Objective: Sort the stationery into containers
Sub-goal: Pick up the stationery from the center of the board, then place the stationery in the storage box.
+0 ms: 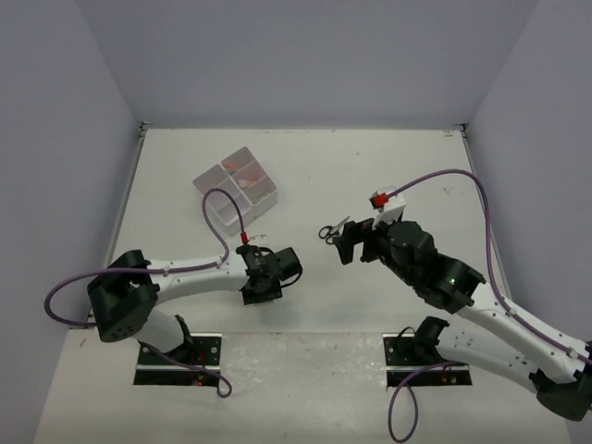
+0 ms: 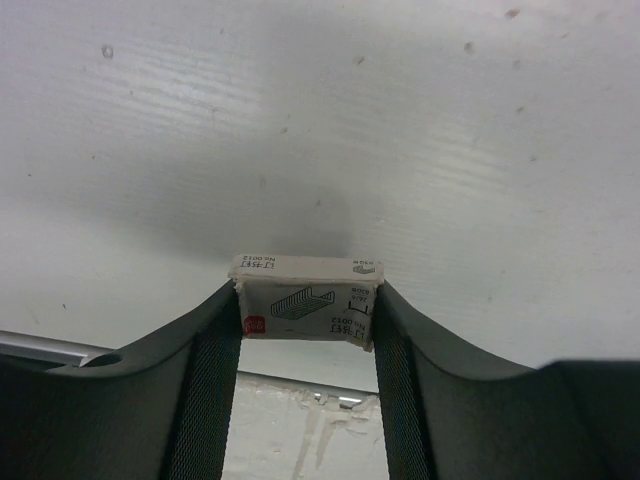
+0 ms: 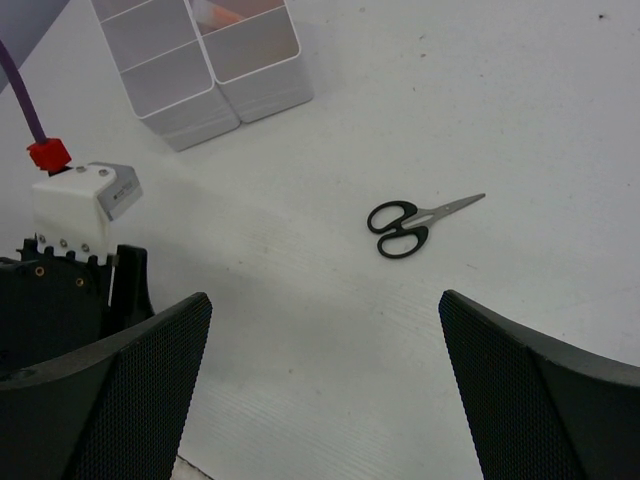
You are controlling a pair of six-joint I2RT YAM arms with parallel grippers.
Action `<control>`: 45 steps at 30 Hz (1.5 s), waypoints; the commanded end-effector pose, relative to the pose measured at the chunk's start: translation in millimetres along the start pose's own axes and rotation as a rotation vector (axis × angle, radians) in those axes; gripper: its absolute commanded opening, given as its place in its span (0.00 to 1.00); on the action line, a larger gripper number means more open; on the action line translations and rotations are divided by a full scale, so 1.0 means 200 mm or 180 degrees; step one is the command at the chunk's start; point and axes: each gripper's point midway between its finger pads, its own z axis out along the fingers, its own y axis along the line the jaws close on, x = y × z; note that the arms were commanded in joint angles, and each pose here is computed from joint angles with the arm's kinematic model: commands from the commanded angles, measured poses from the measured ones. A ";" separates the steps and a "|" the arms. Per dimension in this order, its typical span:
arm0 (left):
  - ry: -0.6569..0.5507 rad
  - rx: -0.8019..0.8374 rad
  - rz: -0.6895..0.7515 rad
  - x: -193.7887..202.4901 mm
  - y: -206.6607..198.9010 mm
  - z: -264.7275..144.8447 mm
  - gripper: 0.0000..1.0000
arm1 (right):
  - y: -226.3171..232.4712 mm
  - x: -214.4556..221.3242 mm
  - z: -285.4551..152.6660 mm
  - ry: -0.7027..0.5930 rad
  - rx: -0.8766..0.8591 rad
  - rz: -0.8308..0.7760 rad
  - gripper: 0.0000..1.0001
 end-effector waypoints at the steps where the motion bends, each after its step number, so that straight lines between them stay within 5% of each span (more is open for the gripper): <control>1: -0.0585 0.0009 -0.0199 -0.27 -0.05 -0.13 0.22 | 0.01 -0.03 0.02 -0.0075 -0.0020 0.0052 0.99; 12: -0.1625 -0.0401 -0.1234 -1.11 0.15 -0.35 0.22 | 0.01 -0.01 0.02 -0.0058 -0.0033 0.0052 0.99; 22: -0.2095 -0.0649 -0.1725 -1.56 0.36 -0.31 0.21 | 0.04 0.02 0.04 0.0028 -0.0127 0.0027 0.99; 45: -0.1874 -0.0742 -0.1577 -1.69 0.31 0.01 0.25 | 0.06 0.04 0.05 0.0086 -0.0188 0.0026 0.99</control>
